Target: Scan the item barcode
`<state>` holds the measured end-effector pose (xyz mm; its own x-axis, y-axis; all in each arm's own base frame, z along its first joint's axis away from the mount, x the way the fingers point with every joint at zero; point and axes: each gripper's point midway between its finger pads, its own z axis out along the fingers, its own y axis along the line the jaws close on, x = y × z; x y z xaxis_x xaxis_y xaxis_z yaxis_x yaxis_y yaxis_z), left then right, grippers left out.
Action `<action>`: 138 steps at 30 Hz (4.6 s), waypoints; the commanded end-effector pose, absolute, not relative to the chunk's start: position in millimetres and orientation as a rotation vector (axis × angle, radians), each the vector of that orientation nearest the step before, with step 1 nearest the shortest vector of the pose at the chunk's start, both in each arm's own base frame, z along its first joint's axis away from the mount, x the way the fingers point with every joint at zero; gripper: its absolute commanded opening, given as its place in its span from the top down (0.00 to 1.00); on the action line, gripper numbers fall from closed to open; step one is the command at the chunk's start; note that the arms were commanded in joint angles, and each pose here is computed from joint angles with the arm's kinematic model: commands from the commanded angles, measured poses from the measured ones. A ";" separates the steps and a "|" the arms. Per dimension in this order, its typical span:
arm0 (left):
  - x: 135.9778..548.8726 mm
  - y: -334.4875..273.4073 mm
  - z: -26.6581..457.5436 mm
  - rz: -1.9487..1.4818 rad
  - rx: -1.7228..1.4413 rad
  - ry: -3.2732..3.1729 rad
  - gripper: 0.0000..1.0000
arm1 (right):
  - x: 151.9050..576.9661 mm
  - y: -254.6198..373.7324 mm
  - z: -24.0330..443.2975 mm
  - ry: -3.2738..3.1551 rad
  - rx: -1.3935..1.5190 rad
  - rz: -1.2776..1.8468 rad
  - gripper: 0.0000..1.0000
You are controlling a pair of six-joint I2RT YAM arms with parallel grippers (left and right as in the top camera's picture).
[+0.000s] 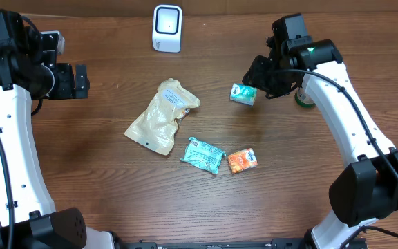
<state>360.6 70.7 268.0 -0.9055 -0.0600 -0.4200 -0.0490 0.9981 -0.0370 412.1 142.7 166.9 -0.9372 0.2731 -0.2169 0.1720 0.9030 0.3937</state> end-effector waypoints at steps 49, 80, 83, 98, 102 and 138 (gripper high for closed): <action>362.1 66.3 264.9 -0.035 -0.032 2.716 0.00 | 405.8 153.1 118.8 2.955 0.190 0.432 0.55; 362.0 66.6 264.9 -0.035 -0.033 2.716 0.00 | 403.6 111.6 -5.8 3.125 0.383 0.520 0.86; 362.0 66.6 264.9 -0.035 -0.033 2.716 0.00 | 403.3 119.1 -4.4 3.123 0.370 0.541 0.96; 362.1 66.5 264.9 -0.035 -0.033 2.716 0.00 | 393.4 246.9 180.7 2.580 -0.183 1.895 0.96; 362.0 66.6 264.9 -0.035 -0.033 2.716 0.00 | 385.9 261.7 217.6 2.430 -0.289 2.092 0.96; 362.0 66.4 264.8 -0.035 -0.033 2.716 0.00 | 293.1 249.8 407.7 2.142 -0.550 2.241 0.96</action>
